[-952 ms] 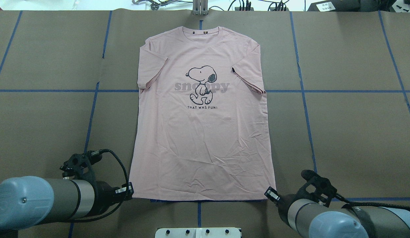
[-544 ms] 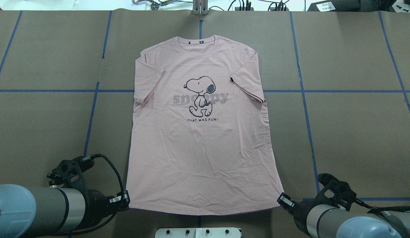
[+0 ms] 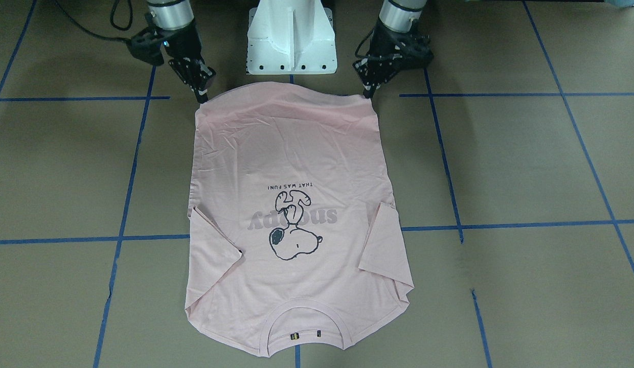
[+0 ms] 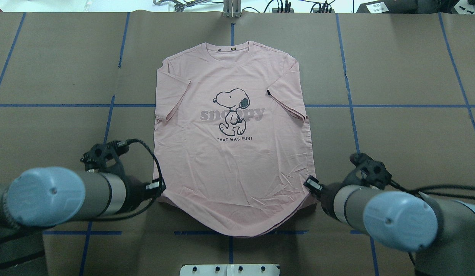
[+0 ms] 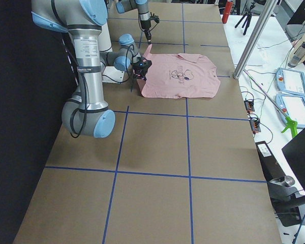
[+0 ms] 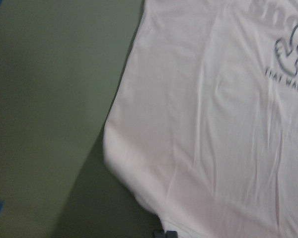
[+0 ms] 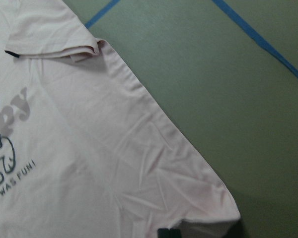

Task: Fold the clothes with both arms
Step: 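Carry the hem with both grippers up over the shirt to the collar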

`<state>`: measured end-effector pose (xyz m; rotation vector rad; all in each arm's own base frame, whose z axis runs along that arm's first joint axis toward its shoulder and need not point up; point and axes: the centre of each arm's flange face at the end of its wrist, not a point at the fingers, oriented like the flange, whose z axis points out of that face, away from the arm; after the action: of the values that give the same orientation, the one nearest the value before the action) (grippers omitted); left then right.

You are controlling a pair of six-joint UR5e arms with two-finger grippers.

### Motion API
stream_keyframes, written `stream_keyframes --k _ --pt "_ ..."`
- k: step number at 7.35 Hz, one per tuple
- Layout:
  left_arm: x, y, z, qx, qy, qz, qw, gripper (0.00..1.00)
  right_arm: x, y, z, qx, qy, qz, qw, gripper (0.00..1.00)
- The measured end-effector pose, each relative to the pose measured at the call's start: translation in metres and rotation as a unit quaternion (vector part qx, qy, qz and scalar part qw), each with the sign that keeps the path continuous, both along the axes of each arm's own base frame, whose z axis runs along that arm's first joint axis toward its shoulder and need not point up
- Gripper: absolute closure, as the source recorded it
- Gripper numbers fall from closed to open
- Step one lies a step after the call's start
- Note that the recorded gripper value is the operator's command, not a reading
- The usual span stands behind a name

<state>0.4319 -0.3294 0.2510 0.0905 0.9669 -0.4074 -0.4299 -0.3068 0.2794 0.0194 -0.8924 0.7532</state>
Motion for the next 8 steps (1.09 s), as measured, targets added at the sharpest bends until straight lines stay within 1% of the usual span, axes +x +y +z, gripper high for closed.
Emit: stream_keyframes --k 1,2,3,4,5,6,7,8 --pt "0.002 -0.051 0.008 0.02 -0.028 -0.018 0.9992 1.0 -0.007 -0.056 0.002 0.011 0.021 0.006 0.9997 1.0" --pt "0.002 -0.097 0.018 0.032 -0.052 -0.034 0.9975 1.0 -0.006 -0.11 0.006 0.022 0.046 0.01 0.9987 1.0" --pt "0.003 -0.139 0.029 0.042 -0.065 -0.049 0.9958 1.0 -0.007 -0.164 0.011 0.025 0.07 0.011 0.9971 1.0" --pt "0.002 -0.175 0.043 0.052 -0.07 -0.065 0.9941 1.0 -0.013 -0.214 0.015 0.022 0.094 0.013 0.9952 1.0" --pt "0.002 -0.205 0.055 0.063 -0.075 -0.081 0.9919 1.0 -0.018 -0.254 0.018 0.018 0.113 0.014 0.9933 1.0" --pt "0.006 -0.232 0.063 0.075 -0.083 -0.094 0.9893 1.0 -0.023 -0.288 0.023 0.017 0.126 0.015 0.9917 1.0" --pt "0.013 -0.254 0.07 0.081 -0.088 -0.103 0.9875 1.0 -0.028 -0.314 0.031 0.019 0.132 0.015 0.991 1.0" --pt "0.022 -0.271 0.074 0.085 -0.094 -0.11 0.9859 1.0 -0.033 -0.33 0.037 0.019 0.135 0.016 0.9905 1.0"
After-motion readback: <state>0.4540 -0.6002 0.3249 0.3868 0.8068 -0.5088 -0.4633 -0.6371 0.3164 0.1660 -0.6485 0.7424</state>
